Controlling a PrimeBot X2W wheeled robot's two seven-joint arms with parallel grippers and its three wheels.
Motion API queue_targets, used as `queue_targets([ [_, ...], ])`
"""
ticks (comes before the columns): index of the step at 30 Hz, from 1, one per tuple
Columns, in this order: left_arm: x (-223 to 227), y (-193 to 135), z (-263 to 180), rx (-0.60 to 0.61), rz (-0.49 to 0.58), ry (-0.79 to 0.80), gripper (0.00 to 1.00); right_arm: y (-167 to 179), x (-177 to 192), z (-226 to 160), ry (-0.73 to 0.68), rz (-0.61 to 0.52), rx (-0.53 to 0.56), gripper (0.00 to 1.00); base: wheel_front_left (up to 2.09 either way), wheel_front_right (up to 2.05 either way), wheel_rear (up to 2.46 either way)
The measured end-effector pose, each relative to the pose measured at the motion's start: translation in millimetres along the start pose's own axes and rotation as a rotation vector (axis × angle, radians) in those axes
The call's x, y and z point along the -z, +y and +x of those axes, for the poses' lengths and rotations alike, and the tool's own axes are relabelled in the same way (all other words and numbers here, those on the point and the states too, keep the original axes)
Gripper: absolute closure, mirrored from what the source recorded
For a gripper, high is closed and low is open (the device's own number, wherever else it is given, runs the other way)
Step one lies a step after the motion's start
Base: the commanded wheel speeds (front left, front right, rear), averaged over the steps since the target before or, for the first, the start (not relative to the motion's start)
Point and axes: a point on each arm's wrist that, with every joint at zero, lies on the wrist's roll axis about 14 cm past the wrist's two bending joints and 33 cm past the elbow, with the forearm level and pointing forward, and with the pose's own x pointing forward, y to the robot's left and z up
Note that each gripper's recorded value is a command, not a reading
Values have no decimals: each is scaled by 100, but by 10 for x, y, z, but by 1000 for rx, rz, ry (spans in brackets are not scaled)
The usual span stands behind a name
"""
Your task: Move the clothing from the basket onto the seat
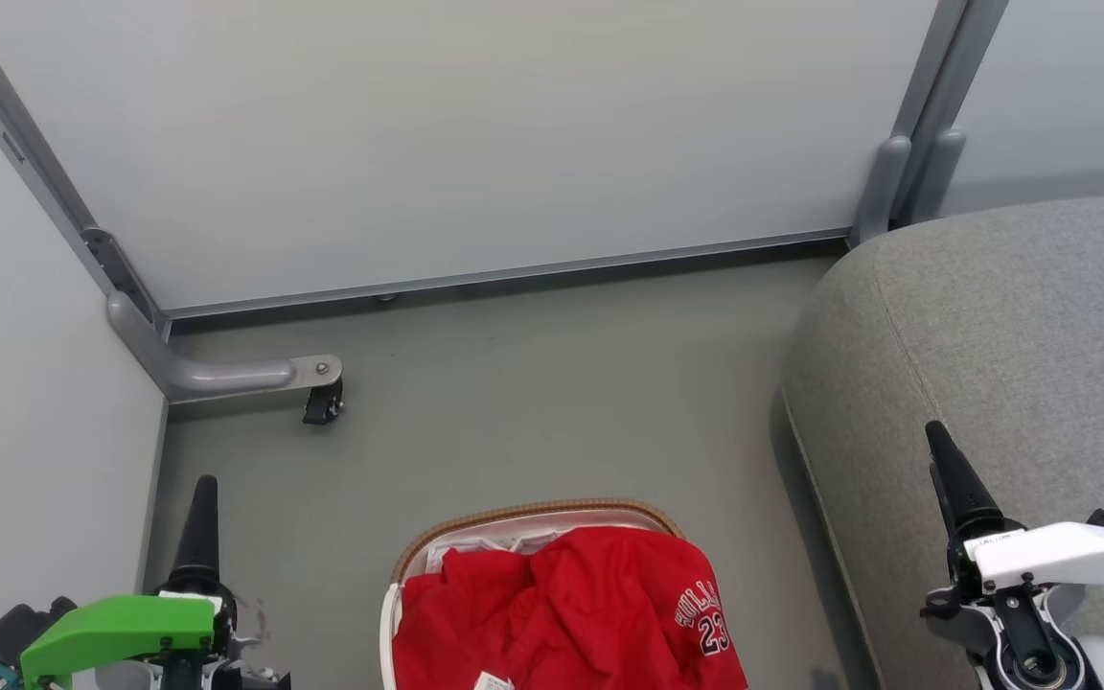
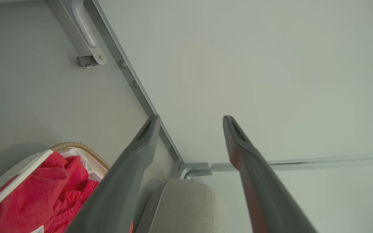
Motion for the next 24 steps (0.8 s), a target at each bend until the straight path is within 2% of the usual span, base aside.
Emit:
queue_targets([
  [9, 37, 13, 17, -5, 233, 11, 0, 75, 60, 51, 14, -212, -21, 0, 0, 0, 0],
  [11, 37, 13, 17, -5, 233, 11, 0, 75, 60, 51, 14, -212, -21, 0, 0, 0, 0],
  [12, 57, 30, 17, -8, 305, 14, 0, 93, 73, 65, 18, -282, -29, 0, 0, 0, 0],
  [24, 109, 48, 32, -6, 499, 28, 0, 145, 116, 117, 24, -470, -53, 0, 0, 0, 0],
])
